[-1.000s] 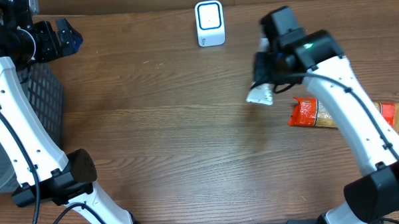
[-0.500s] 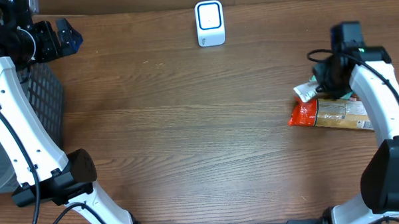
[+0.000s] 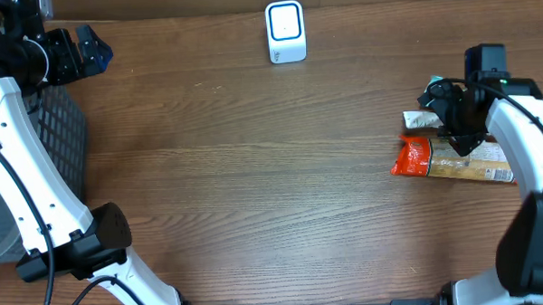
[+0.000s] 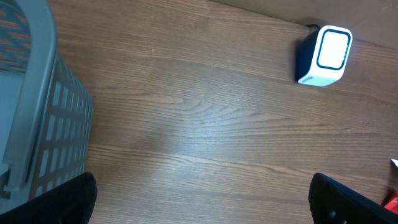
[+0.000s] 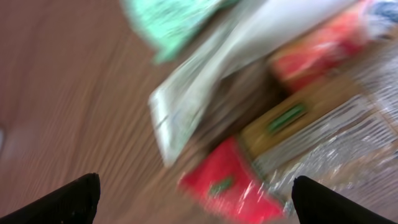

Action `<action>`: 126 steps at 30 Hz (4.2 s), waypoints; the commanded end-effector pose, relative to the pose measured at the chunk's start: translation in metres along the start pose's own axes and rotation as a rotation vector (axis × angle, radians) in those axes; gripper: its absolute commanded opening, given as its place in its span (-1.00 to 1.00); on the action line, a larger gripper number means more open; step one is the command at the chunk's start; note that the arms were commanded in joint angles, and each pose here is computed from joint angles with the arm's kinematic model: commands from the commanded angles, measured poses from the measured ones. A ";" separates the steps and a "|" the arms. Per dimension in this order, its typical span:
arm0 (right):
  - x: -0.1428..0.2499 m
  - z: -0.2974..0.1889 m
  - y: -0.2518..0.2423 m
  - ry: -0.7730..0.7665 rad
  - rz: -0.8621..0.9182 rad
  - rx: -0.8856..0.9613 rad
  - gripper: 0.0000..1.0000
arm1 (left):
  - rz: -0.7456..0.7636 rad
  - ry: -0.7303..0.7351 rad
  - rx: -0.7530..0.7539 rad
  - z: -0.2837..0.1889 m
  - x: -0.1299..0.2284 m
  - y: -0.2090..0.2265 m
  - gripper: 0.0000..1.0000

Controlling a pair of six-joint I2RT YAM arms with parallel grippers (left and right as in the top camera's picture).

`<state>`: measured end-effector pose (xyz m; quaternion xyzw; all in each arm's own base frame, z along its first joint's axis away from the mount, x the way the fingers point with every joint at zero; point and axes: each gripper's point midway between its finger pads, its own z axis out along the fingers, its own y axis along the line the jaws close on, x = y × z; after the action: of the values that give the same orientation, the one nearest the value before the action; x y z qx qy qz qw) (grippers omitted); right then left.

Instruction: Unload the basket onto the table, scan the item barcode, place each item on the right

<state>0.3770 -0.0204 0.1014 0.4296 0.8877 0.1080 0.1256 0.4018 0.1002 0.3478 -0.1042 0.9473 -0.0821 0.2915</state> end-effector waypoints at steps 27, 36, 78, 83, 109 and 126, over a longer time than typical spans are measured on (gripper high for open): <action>0.106 -0.239 0.029 -0.395 -0.786 -0.489 1.00 | 0.025 0.003 0.012 0.001 0.000 -0.004 0.99; 0.101 -0.196 0.028 -0.662 -0.792 -0.648 1.00 | 0.025 0.003 0.012 0.001 0.000 -0.004 0.99; 0.105 -0.103 -0.049 -1.031 -0.663 -0.706 1.00 | 0.025 0.003 0.012 0.001 0.000 -0.004 0.99; 0.105 -0.103 -0.049 -1.031 -0.663 -0.706 1.00 | 0.025 0.003 0.012 0.001 0.000 -0.004 0.99; 0.105 -0.103 -0.049 -1.031 -0.663 -0.706 1.00 | 0.078 -0.082 0.023 -0.074 0.039 -0.040 0.99; 0.105 -0.103 -0.049 -1.031 -0.663 -0.706 1.00 | 0.127 0.008 0.079 -0.115 0.226 -0.072 0.99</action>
<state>0.2453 0.0243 0.1726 0.0655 0.7121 0.1301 0.6868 0.1807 -0.0076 0.3518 -0.0420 0.9466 -0.0980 0.3043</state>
